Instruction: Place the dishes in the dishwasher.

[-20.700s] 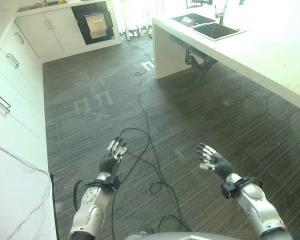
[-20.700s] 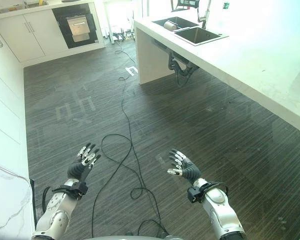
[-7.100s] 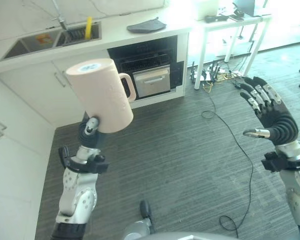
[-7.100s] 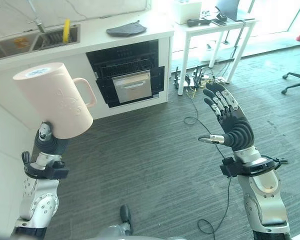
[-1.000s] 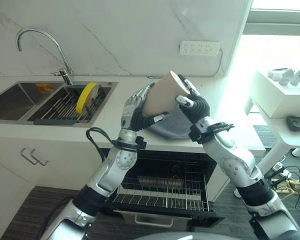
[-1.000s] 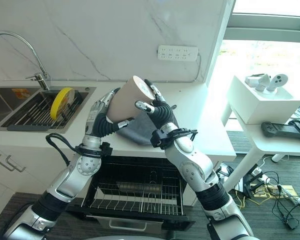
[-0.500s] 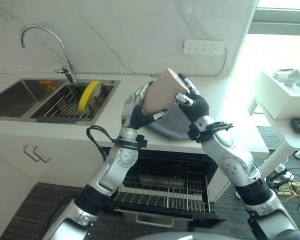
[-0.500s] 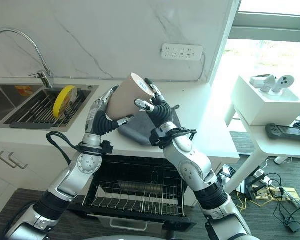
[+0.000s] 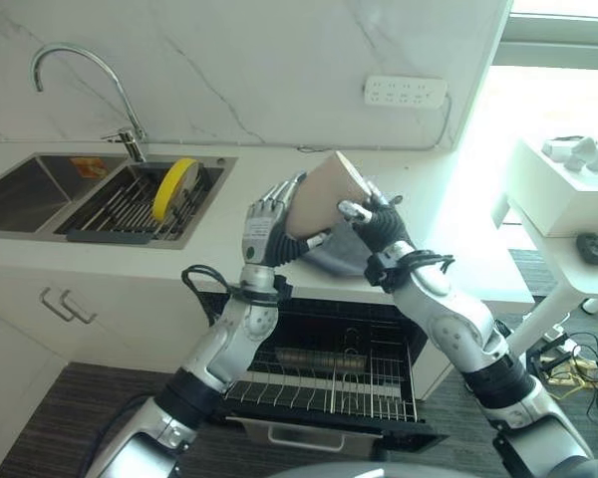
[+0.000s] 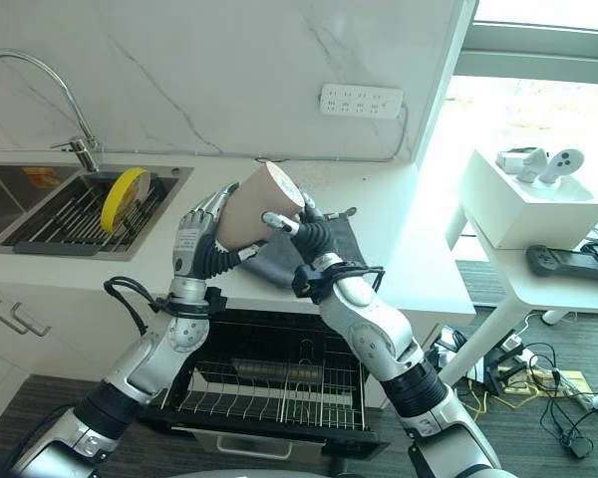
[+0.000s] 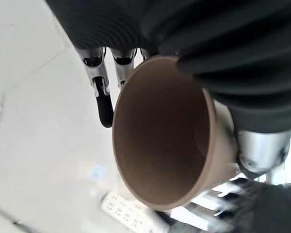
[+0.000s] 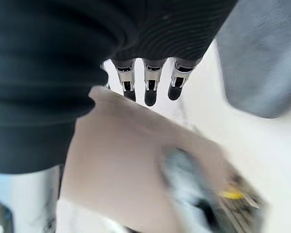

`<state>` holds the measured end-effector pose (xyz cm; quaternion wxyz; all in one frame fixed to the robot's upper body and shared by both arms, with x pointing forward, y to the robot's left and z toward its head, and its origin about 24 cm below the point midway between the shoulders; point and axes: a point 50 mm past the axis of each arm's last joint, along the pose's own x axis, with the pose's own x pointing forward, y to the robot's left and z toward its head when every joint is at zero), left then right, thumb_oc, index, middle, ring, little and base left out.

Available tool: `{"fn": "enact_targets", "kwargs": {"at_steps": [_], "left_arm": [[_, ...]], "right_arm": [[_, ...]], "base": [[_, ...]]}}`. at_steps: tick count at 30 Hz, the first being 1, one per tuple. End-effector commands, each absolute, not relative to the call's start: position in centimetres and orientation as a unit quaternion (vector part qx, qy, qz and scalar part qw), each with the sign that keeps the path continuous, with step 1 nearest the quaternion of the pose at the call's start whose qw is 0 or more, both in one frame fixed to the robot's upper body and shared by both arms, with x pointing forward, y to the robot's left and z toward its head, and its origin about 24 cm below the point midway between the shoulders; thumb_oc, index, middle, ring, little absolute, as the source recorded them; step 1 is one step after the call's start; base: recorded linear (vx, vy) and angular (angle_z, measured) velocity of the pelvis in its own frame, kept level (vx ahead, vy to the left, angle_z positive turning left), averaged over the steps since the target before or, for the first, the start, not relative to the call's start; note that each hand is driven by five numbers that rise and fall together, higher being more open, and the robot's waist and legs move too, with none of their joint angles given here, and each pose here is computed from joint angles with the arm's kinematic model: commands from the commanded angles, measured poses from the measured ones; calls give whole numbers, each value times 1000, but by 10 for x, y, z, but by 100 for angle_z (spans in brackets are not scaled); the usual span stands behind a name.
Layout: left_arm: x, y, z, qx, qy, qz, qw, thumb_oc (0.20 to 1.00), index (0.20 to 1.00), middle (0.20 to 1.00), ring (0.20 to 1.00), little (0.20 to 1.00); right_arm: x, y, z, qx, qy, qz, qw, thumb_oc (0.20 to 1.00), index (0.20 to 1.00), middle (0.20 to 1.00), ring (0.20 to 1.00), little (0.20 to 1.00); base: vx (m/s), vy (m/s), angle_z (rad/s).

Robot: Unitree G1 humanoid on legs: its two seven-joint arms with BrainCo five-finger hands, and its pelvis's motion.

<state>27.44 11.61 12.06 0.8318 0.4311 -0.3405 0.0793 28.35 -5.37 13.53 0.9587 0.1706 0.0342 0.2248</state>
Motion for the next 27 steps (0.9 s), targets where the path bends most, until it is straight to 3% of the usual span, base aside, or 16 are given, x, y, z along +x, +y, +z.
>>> {"fn": "enact_targets", "kwargs": {"at_steps": [1, 27], "left_arm": [[284, 104, 162, 409, -451, 110, 786, 200, 200, 200, 200, 200], [286, 101, 128, 417, -420, 81, 802, 200, 200, 200, 200, 200]], "right_arm": [[284, -39, 175, 194, -42, 266, 943, 1000, 1000, 1000, 1000, 1000], [291, -46, 194, 222, -81, 230, 944, 1000, 1000, 1000, 1000, 1000]], "base": [[0, 0, 0], [1, -1, -1]]}}
